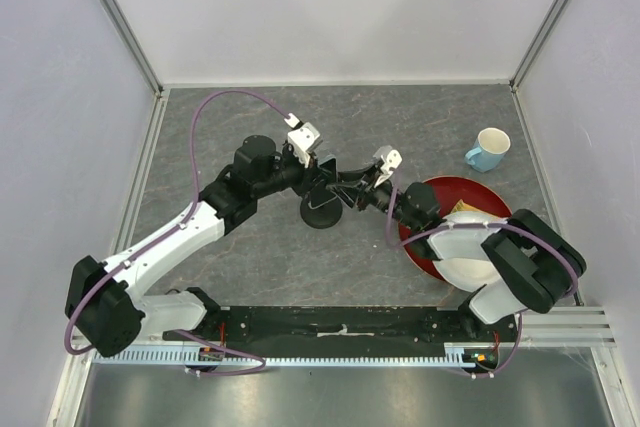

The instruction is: Place the phone on the phone stand

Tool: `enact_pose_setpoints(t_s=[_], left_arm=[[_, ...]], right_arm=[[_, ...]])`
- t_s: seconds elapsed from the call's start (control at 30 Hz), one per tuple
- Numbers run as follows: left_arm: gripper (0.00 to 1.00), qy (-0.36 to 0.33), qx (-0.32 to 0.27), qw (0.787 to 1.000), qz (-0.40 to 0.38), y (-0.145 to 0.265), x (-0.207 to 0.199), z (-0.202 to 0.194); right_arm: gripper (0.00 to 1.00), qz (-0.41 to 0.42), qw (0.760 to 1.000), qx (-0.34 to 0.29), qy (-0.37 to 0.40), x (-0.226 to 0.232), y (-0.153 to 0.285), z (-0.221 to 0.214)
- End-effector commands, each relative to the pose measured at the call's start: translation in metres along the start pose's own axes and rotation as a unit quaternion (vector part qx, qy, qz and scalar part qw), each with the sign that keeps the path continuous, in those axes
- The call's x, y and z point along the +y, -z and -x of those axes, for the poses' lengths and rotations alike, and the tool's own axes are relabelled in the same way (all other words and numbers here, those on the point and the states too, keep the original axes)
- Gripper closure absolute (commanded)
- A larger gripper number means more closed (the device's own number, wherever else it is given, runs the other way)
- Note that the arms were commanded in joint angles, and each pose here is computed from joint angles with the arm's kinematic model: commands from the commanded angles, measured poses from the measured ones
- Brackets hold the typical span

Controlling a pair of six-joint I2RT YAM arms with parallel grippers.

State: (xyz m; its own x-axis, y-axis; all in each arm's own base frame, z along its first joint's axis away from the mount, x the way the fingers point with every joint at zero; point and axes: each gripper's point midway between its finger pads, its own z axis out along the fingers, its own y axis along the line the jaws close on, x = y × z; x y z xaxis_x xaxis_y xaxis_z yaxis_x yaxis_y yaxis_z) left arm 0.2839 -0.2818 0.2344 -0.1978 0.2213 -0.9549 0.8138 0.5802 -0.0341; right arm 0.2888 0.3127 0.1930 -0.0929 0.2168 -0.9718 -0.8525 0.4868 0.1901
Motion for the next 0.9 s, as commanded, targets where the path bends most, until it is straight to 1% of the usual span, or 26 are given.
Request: enact_pose_setpoints(t_s=[0.0,0.17,0.2,0.23,0.27,0.3,0.33,0.37,0.4,0.43,0.5,0.53,0.6,0.63,0.67,0.7,0.77,0.83,0.87], left_arm=[[0.98,0.037,-0.058,0.986,0.151,-0.013,0.059,0.025],[0.98,0.023,-0.054,0.992,0.114,-0.015,0.047,0.024],[0.98,0.02,-0.057,0.993,0.102,-0.014,0.043,0.026],[0.98,0.019,-0.055,0.994,0.096,-0.015,0.04,0.025],[0.98,0.017,-0.058,0.994,0.088,-0.014,0.037,0.027],[0.98,0.016,-0.06,0.994,0.085,-0.013,0.036,0.029],[0.98,0.016,-0.061,0.995,0.083,-0.013,0.035,0.029],[0.98,0.016,-0.06,0.995,0.082,-0.013,0.035,0.029],[0.98,0.016,-0.061,0.995,0.082,-0.012,0.034,0.03],[0.98,0.015,-0.063,0.994,0.083,-0.011,0.035,0.032],[0.98,0.016,-0.062,0.995,0.077,-0.011,0.033,0.032],[0.98,0.0,-0.061,0.995,0.073,-0.011,0.032,0.032],[0.98,-0.011,-0.063,0.997,0.042,-0.011,0.021,0.035],[0.98,-0.023,-0.064,0.997,0.024,-0.01,0.015,0.037],[0.98,-0.033,-0.071,0.997,-0.014,-0.008,0.002,0.041],[0.98,-0.044,-0.076,0.996,-0.033,-0.006,-0.005,0.044],[0.98,-0.066,-0.087,0.991,-0.08,0.0,-0.022,0.049],[0.98,-0.074,-0.09,0.988,-0.096,0.003,-0.028,0.05],[0.98,-0.072,-0.09,0.989,-0.092,0.002,-0.026,0.05]], right_arm=[[1.0,-0.094,0.981,-0.165,-0.024,0.01,-0.012,0.072],[1.0,-0.063,0.986,-0.153,-0.019,0.026,-0.022,0.068],[0.78,-0.069,0.986,-0.148,-0.016,0.023,-0.018,0.065],[0.65,-0.078,0.986,-0.149,-0.014,0.019,-0.014,0.067],[0.56,-0.086,0.983,-0.164,-0.008,0.015,-0.005,0.081],[0.44,-0.097,0.983,-0.158,0.001,0.011,0.005,0.078],[0.39,-0.107,0.979,-0.175,0.008,0.009,0.017,0.094],[0.36,-0.122,0.976,-0.182,0.018,0.0,0.026,0.1],[0.3,-0.135,0.974,-0.18,0.02,-0.006,0.037,0.097],[0.28,-0.154,0.969,-0.194,0.025,-0.018,0.05,0.11],[0.24,-0.174,0.966,-0.192,0.014,-0.033,0.06,0.112],[0.23,-0.195,0.963,-0.183,0.013,-0.052,0.067,0.111],[0.22,-0.154,0.974,-0.166,0.017,-0.049,0.063,0.11],[0.22,-0.145,0.978,-0.151,0.016,-0.058,0.061,0.104],[0.21,-0.071,0.99,-0.122,0.023,-0.038,0.053,0.096],[0.21,-0.044,0.991,-0.12,0.029,-0.035,0.046,0.103],[0.21,-0.01,0.995,-0.096,0.013,-0.034,0.04,0.091],[0.2,0.005,0.995,-0.099,0.009,-0.034,0.04,0.089],[0.2,0.007,0.995,-0.103,-0.001,-0.035,0.041,0.09]])
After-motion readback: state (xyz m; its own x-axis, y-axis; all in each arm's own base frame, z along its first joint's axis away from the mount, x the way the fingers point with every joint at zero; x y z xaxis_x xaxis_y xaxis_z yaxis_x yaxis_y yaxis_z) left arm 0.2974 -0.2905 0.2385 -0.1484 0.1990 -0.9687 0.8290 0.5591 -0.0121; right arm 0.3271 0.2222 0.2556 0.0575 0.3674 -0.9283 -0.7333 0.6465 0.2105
